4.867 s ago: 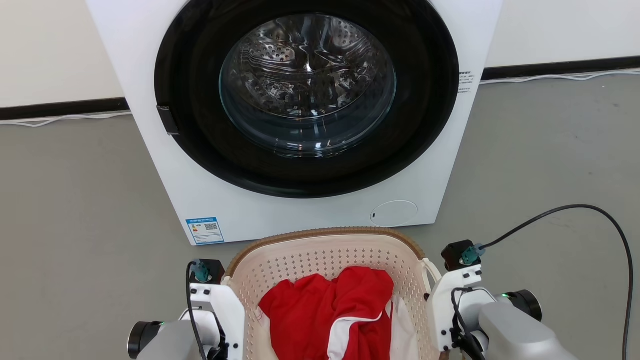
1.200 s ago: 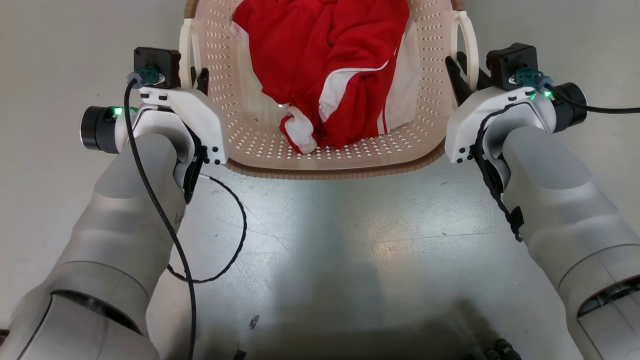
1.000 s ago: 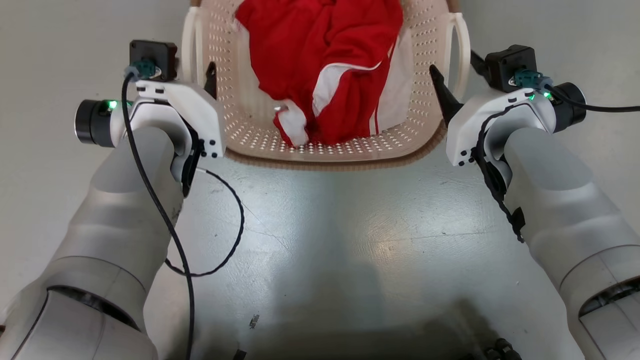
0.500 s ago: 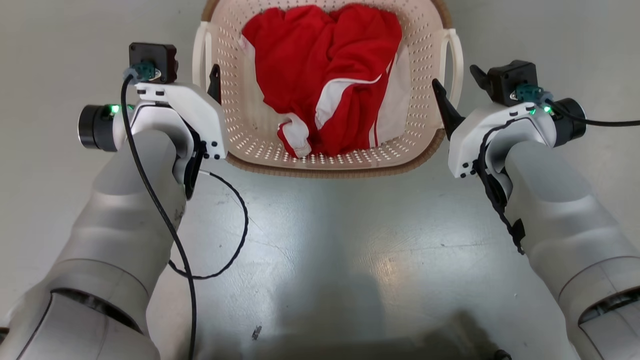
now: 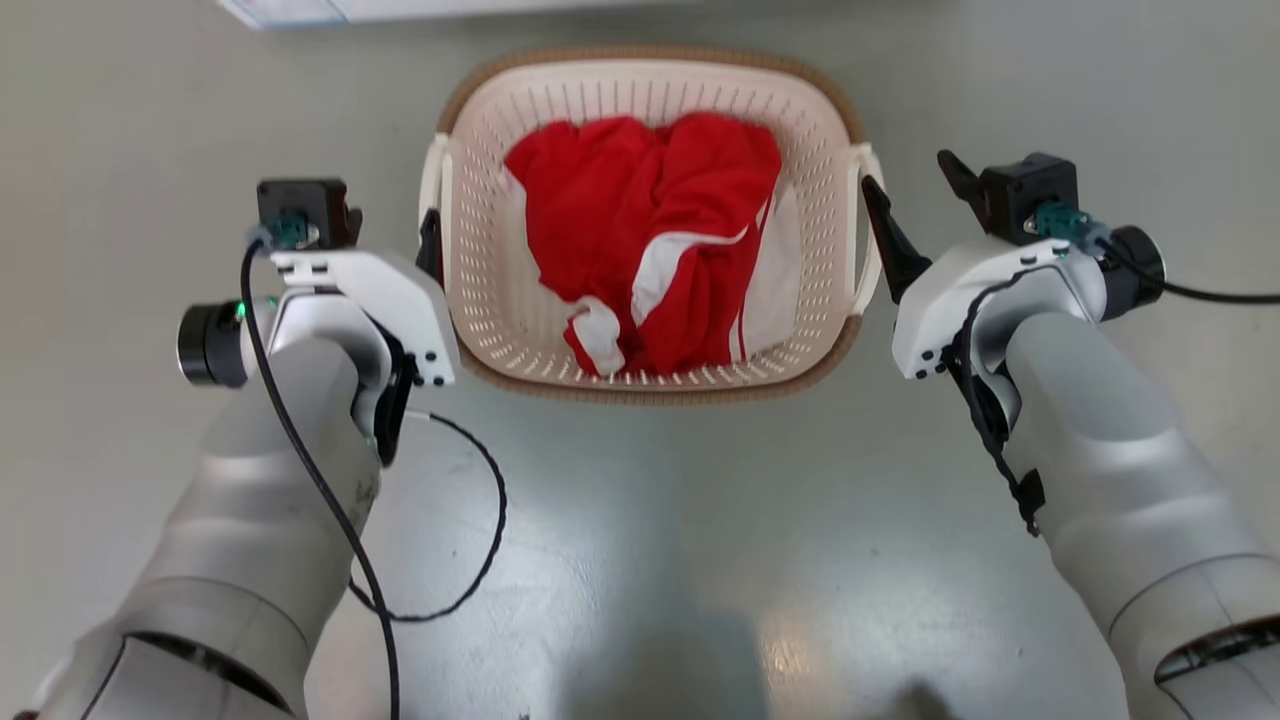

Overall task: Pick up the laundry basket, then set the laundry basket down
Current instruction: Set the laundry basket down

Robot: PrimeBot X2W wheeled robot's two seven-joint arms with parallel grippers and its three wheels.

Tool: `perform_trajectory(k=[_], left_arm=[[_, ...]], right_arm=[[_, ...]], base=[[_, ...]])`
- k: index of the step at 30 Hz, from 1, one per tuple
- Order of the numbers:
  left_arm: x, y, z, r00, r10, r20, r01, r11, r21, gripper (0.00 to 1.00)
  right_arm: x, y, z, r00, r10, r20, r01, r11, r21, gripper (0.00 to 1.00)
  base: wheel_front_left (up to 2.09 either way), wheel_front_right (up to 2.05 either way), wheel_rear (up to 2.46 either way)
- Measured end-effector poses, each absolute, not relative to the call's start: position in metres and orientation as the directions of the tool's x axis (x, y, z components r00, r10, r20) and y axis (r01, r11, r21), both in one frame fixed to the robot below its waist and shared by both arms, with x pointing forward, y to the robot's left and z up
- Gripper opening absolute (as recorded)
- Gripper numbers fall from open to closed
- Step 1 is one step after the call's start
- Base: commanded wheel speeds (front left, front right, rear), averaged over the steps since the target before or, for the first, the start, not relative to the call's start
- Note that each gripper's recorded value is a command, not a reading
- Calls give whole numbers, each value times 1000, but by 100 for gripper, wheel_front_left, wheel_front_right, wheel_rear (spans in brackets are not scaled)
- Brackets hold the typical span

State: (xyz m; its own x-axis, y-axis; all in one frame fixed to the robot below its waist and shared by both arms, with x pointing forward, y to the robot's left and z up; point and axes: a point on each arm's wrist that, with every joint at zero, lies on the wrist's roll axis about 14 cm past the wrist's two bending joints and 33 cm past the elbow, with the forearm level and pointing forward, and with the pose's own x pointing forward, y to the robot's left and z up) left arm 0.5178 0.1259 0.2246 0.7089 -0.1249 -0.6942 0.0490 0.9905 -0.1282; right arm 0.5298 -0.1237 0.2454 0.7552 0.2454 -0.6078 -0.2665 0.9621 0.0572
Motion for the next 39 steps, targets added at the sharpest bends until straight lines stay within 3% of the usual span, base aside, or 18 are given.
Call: perform_trajectory(k=[9,18,39], left_arm=[[517,115,284,797,-158,-584,44,978,-204,100],[497,139,330,853,-114,-510,24,983,-180,100],[441,168,407,948,-48,-315,-28,972,-234,100]], right_arm=[[526,-132,298,828,220,-516,-252,968,10,100],[518,-134,358,892,214,-399,-243,970,-22,100],[475,-127,448,955,233,-186,-250,965,-74,100]], base=[[0,0,0],[0,0,0],[0,0,0]])
